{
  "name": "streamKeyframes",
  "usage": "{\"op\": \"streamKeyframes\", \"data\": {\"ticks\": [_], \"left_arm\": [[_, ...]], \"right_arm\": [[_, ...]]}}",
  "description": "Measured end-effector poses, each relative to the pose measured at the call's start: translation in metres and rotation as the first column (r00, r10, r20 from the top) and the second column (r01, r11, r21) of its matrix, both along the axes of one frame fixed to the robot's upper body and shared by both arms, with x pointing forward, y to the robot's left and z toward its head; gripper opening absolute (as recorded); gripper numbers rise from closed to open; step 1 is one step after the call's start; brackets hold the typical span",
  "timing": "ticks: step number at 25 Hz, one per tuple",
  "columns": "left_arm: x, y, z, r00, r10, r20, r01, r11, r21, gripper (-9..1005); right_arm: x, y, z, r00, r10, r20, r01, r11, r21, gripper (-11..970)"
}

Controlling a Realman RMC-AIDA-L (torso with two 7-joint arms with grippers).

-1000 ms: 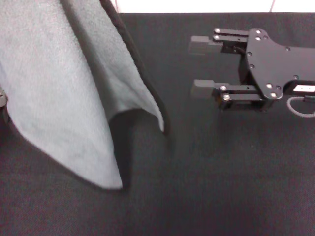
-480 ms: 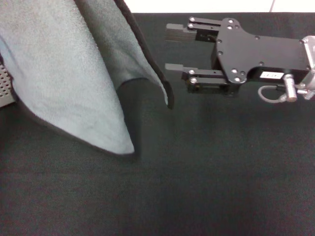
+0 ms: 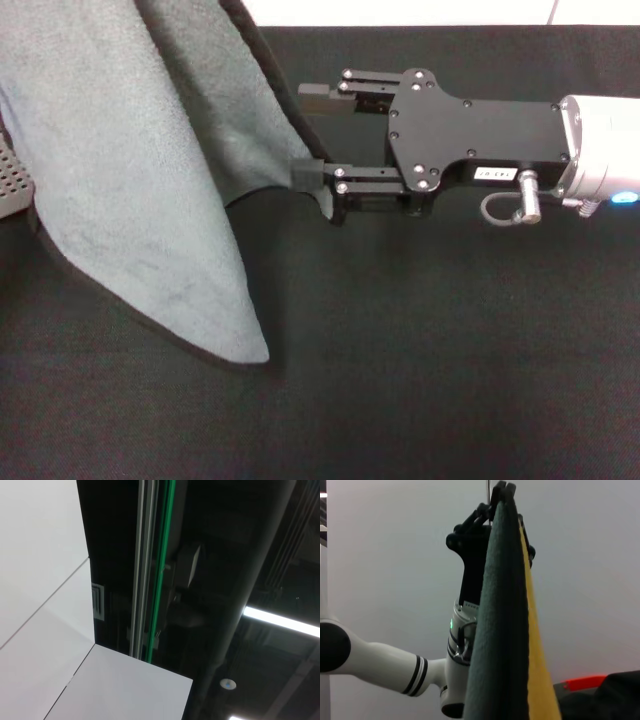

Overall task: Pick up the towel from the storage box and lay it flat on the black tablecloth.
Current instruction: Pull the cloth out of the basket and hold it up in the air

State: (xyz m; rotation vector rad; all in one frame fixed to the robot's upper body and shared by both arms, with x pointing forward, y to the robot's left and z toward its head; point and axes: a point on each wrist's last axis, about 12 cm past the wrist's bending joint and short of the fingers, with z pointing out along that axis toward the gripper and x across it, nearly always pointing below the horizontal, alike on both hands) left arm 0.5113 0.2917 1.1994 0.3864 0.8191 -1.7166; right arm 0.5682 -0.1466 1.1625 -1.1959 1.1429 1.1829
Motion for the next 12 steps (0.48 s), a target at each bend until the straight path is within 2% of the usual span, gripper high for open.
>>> {"op": "streamKeyframes", "data": {"ticks": [9,12], "left_arm": [[-0.0013,0.0019,-0.0009,1.000,0.007,-0.002,-0.007,1.000,-0.003,18],[-0.0014,0.0029,-0.0004,1.000,0.011,0.001,-0.011,1.000,-0.007,19]], "right_arm": [[-0.0054,-0.0024,-0.0060,0.999,0.010,-0.033,-0.010,1.000,-0.009,651],[-0.0080,-0.0062,-0.0090,0.999,0.006,-0.044,-0.007,1.000,-0.012,574]]}}
